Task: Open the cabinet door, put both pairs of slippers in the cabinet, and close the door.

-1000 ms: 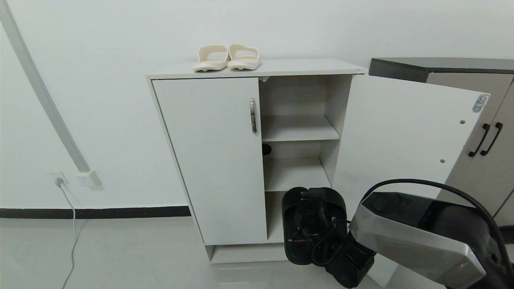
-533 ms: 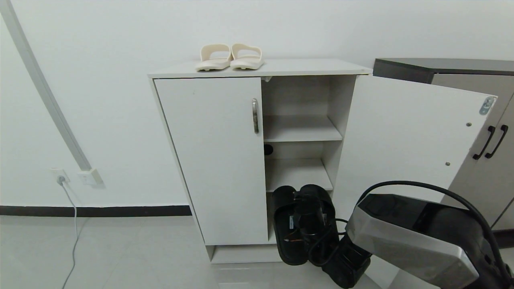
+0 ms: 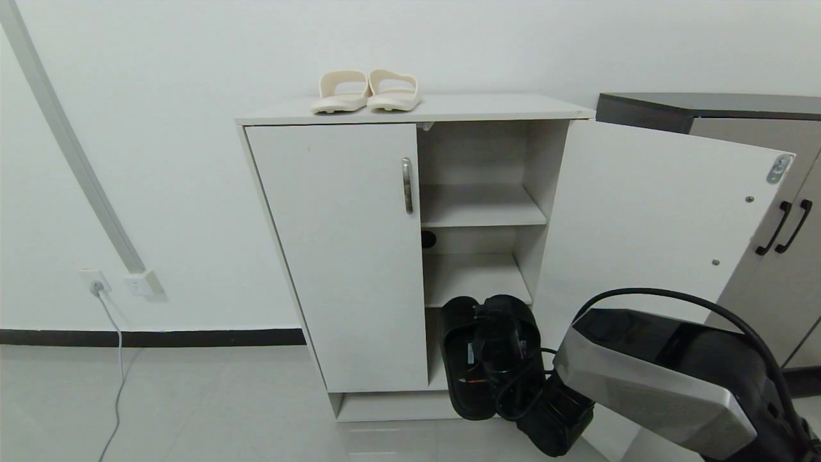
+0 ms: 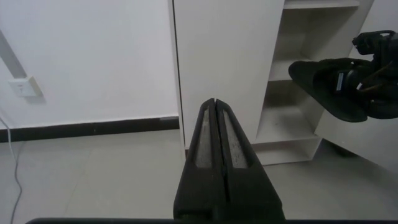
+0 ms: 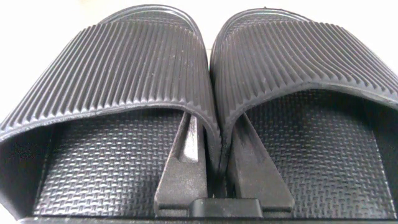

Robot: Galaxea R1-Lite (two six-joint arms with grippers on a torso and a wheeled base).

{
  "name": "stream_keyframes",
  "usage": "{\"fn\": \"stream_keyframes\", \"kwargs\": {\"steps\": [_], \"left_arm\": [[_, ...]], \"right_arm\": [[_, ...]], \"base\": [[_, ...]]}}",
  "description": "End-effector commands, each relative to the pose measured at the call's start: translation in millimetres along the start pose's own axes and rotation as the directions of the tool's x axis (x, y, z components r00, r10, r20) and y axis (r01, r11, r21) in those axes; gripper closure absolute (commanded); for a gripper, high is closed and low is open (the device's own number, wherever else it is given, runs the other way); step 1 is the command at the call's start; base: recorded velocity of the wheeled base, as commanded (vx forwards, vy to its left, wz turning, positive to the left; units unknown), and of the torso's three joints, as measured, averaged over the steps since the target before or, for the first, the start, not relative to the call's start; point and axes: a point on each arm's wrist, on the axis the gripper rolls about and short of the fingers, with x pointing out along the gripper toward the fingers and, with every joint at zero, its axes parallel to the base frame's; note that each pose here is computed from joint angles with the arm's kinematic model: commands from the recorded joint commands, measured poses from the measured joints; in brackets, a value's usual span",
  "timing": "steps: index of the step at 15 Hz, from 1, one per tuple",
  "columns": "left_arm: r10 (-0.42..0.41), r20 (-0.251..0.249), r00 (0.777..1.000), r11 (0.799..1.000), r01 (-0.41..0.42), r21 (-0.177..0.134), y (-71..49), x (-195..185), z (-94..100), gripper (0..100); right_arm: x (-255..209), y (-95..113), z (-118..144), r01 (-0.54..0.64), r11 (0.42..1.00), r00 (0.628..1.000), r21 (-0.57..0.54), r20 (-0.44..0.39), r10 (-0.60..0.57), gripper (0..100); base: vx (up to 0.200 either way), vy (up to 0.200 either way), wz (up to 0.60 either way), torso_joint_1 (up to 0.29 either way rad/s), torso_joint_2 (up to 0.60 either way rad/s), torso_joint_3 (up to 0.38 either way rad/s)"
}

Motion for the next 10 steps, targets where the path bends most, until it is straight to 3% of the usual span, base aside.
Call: {"fn": "stream_keyframes", "kwargs": {"steps": [1,6,10], "left_arm": [[0.000,-0.001,1.000,1.000,0.000,0.000,0.0,0.1,0.1,100],[0.000,-0.001,1.000,1.000,0.000,-0.001,0.0,0.1,0.1,100],[0.000,-0.001,1.000,1.000,0.000,0.000,0.0,0.1,0.1,100]], "right_arm": [[-0.9,1.0,0.7,-0.003,1.000,1.000,0.001,0.002,0.003,100],[0.4,0.9,-4.1,-0.001,1.000,1.000,-0.004,-0.005,0.001,100],[0.8,0.8,-6.0,-0.001,1.000,1.000,-0.009,-0.008,0.001,100]], "base": [[0.000,0.000,0.00,0.000,0.00,0.000],[0.000,0.000,0.00,0.001,0.00,-0.010],[0.000,0.000,0.00,0.001,0.00,-0.160]]}}
